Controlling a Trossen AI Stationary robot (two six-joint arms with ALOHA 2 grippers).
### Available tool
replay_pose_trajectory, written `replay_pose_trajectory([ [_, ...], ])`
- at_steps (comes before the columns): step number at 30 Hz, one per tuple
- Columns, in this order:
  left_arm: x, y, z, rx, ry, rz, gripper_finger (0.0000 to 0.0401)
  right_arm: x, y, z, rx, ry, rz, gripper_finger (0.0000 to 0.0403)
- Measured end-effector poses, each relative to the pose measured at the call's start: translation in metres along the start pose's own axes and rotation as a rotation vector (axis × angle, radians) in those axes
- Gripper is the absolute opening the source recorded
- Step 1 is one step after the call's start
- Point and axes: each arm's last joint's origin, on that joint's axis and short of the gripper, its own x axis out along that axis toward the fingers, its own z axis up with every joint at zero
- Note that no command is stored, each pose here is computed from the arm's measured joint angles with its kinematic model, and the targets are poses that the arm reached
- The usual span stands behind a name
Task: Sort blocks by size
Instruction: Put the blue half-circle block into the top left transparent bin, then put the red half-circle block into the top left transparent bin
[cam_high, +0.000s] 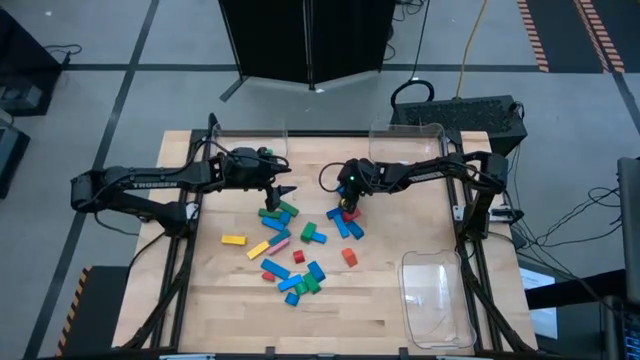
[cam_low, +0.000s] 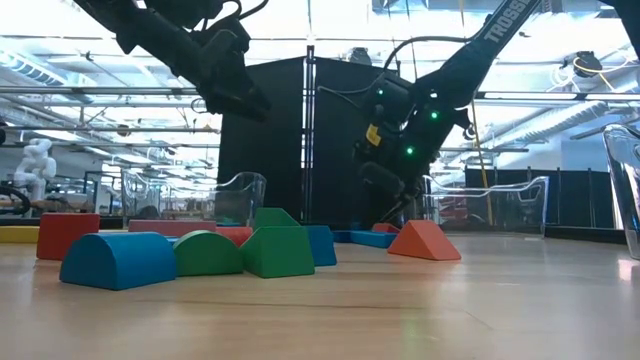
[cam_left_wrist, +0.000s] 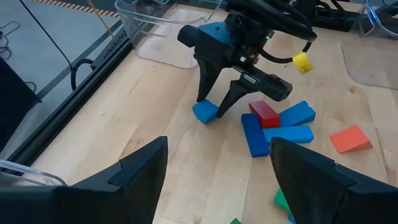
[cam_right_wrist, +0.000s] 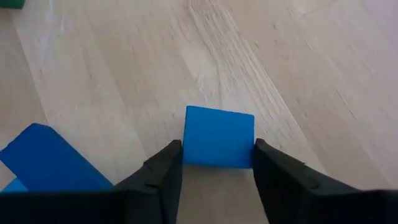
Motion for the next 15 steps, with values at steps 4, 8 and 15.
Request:
replay_pose_trajectory([
  [4,0.0000,0.0000,0.0000,0.000,0.000,0.000,0.0283,0.0003,-0.0001,-0.0014,-0.010,0.012,0.000,0.0134],
  [8,0.0000,0.0000,0.0000,0.000,0.000,0.000,0.0283,0.0003,0.0003,-0.0026,-0.018,0.027,0.013,0.0116],
  [15,0.0000,0.0000,0.0000,0.005,0.000,0.000,0.0283,-0.0068,0.0047,0.0008,-0.023,0.034,0.105,0.0101],
])
